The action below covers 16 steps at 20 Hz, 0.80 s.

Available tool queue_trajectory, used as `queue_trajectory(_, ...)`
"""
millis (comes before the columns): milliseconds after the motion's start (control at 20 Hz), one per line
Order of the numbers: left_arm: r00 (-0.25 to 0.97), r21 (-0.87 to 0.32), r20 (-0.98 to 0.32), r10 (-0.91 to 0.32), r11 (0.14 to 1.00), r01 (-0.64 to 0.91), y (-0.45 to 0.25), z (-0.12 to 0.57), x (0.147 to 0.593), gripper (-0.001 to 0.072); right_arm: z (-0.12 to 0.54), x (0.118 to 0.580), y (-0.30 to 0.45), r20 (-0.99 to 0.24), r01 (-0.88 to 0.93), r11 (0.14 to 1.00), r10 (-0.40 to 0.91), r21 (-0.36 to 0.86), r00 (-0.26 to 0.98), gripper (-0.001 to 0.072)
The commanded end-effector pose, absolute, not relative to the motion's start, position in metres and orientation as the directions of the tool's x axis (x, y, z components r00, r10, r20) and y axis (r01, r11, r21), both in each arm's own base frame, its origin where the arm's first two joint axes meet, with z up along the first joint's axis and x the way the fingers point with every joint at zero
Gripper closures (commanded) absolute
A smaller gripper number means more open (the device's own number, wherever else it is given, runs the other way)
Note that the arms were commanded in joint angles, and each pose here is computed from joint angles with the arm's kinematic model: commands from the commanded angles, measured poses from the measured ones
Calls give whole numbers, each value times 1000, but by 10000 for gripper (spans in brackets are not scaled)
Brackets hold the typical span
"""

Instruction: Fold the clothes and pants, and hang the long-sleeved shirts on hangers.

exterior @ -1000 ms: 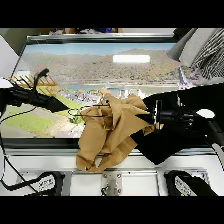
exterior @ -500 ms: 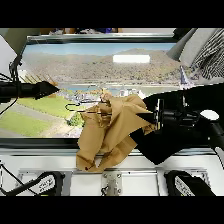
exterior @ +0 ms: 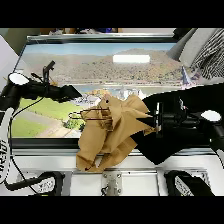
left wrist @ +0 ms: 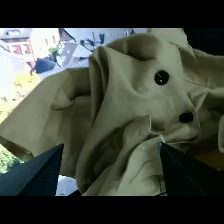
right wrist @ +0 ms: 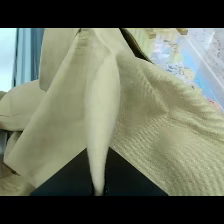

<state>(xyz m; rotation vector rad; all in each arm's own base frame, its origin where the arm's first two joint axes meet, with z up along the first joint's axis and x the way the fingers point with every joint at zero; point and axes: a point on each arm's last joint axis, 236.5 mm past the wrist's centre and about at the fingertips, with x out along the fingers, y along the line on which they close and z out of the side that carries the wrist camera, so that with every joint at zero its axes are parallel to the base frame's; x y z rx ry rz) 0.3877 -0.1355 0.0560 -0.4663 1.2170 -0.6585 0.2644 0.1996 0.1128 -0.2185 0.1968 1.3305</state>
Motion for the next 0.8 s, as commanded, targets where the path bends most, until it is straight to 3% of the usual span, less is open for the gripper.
queue_trajectory(0,97,-672,-701,-706,700,241,-166,51,368,78,111,262,199,-274,-976,216,936,-43,219,699)
queue_trajectory(300,-13,-618,-765,-644,729,293,-200,35,338,79,111,262,199,-274,-976,216,936,-43,219,698)
queue_trajectory(750,58,-556,-801,-596,776,297,-214,26,351,100,111,262,199,-274,-976,216,936,-43,219,698)
